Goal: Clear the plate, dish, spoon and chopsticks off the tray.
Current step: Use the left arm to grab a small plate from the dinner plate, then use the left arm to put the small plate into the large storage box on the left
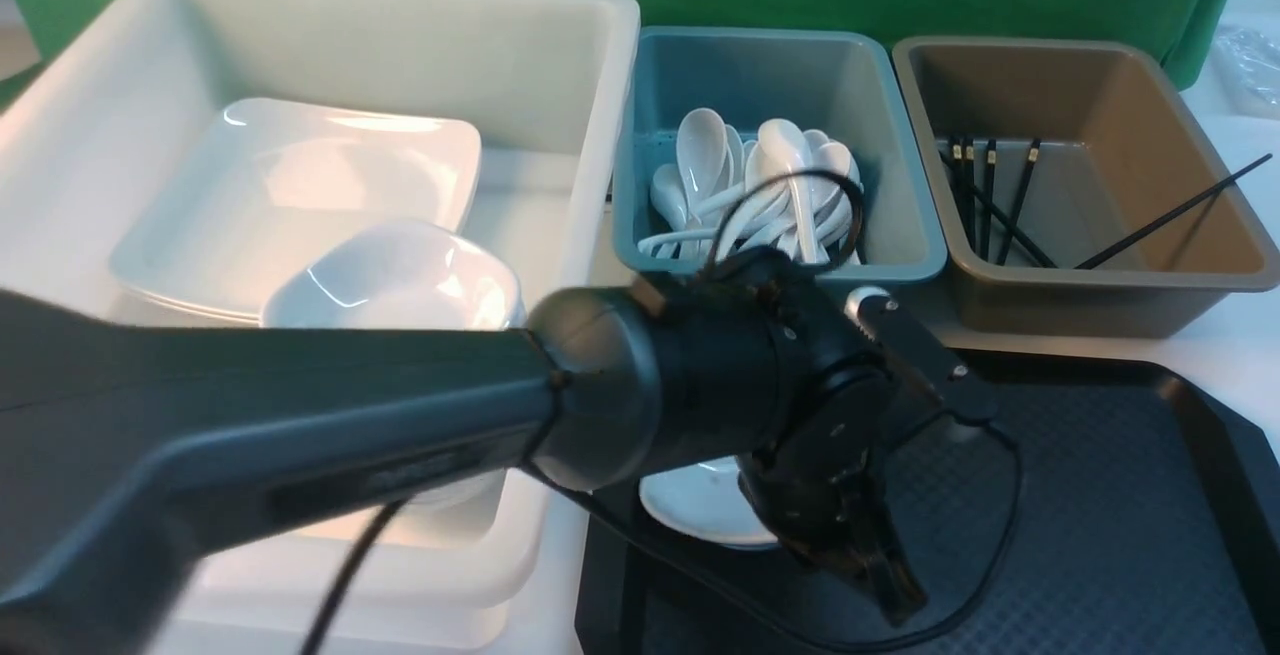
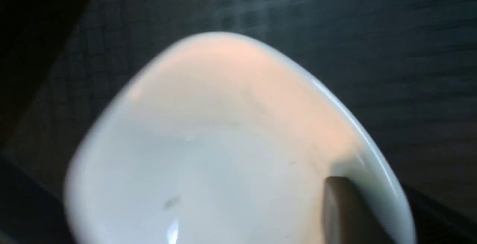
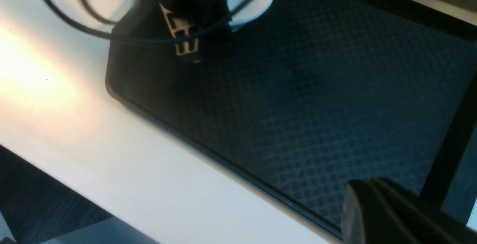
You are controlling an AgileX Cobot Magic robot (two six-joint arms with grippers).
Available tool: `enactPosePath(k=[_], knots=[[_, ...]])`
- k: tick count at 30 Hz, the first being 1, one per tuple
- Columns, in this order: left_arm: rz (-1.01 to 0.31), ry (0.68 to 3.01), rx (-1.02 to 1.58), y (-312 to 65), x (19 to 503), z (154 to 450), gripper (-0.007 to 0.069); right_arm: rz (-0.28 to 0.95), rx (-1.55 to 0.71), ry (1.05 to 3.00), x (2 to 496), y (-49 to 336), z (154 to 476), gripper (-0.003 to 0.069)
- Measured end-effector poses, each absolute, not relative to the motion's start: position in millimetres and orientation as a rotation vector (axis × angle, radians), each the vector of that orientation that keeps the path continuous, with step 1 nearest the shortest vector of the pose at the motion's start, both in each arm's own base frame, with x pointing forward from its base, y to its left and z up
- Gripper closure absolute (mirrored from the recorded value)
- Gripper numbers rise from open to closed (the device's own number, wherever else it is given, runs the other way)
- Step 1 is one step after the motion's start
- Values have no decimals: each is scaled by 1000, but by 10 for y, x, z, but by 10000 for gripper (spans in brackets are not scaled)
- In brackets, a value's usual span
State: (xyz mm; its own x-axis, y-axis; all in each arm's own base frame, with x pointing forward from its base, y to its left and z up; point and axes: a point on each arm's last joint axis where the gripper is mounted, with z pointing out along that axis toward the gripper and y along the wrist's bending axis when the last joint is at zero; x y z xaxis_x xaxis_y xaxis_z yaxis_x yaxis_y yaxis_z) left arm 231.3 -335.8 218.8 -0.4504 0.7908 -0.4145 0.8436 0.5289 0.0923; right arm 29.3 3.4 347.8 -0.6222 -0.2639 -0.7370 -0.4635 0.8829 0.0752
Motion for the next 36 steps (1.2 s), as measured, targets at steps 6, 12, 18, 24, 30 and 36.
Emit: enactPosePath(k=[6,12,18,24,30,36], knots=[[-321,2101,1291,-3114,1899,3257,592,361,-517,2225,311,60,3511,622],[-33,2068,1245,-2345,1830,3820,592,390,-513,2176,328,85,3548,620],[211,2190,1226,-1729,2062,3510,592,403,-511,2153,336,96,3565,611],[255,2243,1165,-1452,2363,3048,592,403,-511,2152,337,96,3566,605],[230,2233,1178,-1466,2429,2945,565,403,-511,2152,337,96,3566,603],[124,2274,1173,-1512,2384,2906,400,406,-510,2153,335,98,3566,599]])
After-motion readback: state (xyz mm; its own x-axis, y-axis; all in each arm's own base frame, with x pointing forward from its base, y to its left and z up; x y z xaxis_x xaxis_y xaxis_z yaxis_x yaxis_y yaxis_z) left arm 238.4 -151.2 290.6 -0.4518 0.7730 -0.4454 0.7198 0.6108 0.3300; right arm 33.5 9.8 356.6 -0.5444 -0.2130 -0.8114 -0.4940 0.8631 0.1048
